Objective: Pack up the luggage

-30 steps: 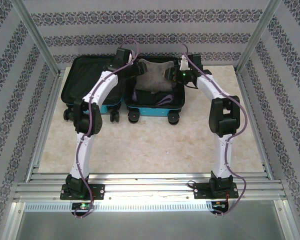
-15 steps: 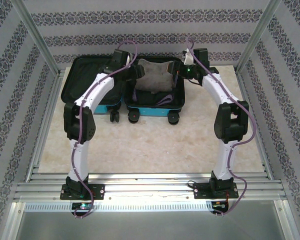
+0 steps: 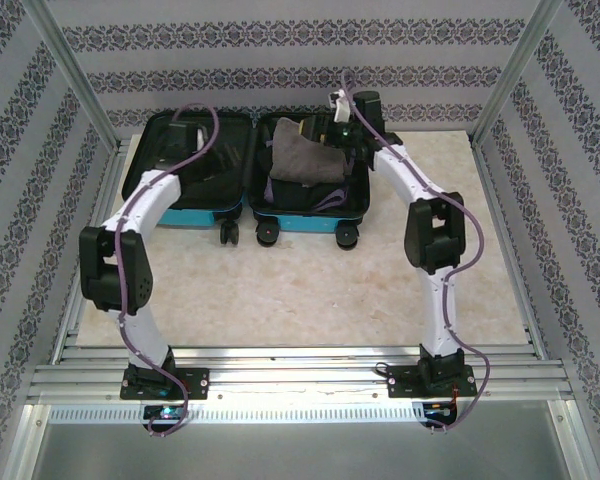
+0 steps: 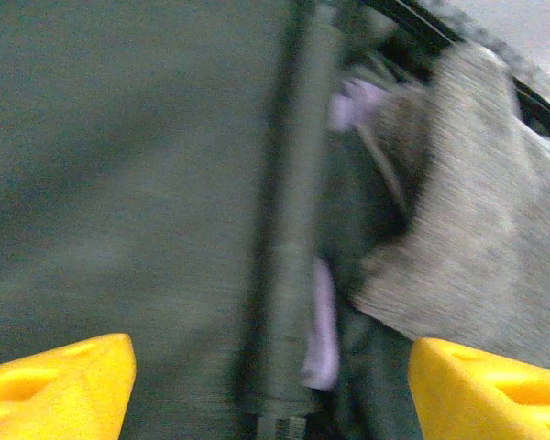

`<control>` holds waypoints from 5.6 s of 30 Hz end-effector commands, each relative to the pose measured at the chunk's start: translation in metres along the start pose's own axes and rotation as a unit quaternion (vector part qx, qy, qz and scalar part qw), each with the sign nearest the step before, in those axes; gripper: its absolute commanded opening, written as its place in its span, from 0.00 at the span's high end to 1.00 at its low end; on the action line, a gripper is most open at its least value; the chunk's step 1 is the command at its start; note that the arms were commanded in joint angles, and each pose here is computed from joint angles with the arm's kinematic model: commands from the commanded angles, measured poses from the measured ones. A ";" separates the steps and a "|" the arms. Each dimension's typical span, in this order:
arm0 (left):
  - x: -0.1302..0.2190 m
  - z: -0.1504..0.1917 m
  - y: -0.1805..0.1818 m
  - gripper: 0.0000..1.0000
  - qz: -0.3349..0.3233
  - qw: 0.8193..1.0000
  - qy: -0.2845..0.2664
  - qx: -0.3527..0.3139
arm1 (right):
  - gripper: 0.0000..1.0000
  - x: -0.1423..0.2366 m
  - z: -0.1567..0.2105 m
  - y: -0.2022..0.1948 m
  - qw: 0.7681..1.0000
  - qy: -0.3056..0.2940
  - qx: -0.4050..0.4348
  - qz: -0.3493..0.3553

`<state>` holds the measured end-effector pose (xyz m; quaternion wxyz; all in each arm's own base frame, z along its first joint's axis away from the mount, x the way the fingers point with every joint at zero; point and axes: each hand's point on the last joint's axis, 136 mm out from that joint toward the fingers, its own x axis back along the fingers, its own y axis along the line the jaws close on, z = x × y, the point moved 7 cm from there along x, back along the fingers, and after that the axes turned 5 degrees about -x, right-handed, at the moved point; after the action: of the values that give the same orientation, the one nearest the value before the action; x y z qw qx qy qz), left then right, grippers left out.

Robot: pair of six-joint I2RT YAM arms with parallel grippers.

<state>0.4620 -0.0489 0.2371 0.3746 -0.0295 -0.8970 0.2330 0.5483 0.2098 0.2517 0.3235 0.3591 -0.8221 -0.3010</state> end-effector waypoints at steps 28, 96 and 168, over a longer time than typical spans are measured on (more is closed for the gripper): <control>0.069 -0.061 0.204 0.26 -0.252 0.961 -0.060 0.092 | 0.42 -0.026 0.021 -0.022 0.998 0.018 -0.052 0.020; 0.127 -0.049 0.181 1.00 -0.270 0.960 -0.071 0.037 | 1.00 0.095 0.119 -0.073 0.967 0.087 -0.009 0.241; 0.151 0.046 -0.244 0.27 0.092 0.948 -0.140 -0.270 | 0.51 0.190 0.123 -0.088 0.980 -0.037 -0.154 0.117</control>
<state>0.3390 -0.2865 0.4244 0.1908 -0.2173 -0.9570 -0.0216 0.3937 0.0515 0.1539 0.4064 0.1735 -0.8104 -0.3846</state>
